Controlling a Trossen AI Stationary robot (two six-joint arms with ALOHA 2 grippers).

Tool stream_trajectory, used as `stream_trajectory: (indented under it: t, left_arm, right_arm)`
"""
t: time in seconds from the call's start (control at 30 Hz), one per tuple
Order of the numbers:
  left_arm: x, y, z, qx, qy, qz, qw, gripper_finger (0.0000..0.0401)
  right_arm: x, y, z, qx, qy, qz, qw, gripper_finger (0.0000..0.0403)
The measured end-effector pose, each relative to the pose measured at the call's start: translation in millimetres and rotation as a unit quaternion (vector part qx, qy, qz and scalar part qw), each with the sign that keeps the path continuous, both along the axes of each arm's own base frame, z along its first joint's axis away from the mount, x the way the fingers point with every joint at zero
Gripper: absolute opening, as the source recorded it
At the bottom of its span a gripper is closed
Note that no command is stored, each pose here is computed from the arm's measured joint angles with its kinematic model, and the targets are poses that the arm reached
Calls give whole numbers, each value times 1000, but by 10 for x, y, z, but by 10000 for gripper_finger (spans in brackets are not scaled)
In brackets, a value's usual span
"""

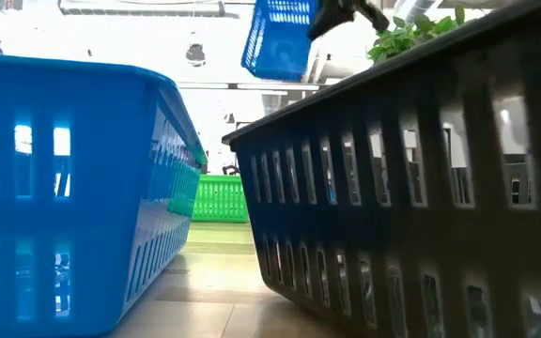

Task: Stack baskets by color
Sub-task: Stack the middle blue bin on the top blue bin, then stack the bottom black bin on the top black bin

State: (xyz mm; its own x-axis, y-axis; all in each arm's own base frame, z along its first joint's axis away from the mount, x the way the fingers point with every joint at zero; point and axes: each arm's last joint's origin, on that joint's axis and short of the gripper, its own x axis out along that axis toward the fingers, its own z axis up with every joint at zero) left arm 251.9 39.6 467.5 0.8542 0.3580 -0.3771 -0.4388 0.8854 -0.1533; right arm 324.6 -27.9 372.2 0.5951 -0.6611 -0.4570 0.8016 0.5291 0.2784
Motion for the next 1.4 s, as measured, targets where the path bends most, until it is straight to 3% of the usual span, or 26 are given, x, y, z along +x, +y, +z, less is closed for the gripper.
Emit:
stream_trajectory:
  t: [0.17, 0.37, 0.57, 0.77, 0.9, 1.07, 1.4]
  left_arm:
    - [-234, -34, 157, 7, -31, 1, 999, 312]
    - [-509, -54, 291, 18, -62, 20, 998, 319]
    - [-661, -52, 324, 32, -60, 56, 996, 320]
    - [-698, -45, 329, 29, -63, 76, 995, 320]
    - [-699, -46, 329, 22, -66, 79, 994, 320]
    - [-701, -35, 332, 21, -69, 84, 994, 320]
    - [-715, 28, 331, 15, -71, 103, 992, 320]
  right_arm:
    - [-38, -321, -336, 79, 1, -45, 996, 1]
    - [-111, -479, -968, 193, -25, -92, 977, 1]
    - [-164, -452, -1401, 264, -90, -120, 953, 0]
    - [-185, -392, -1504, 309, -122, -149, 932, 0]
    - [-195, -396, -1513, 317, -122, -157, 927, 14]
    - [-199, -425, -1516, 350, -135, -166, 912, 59]
    - [-190, -413, -1514, 376, -137, -156, 903, 171]
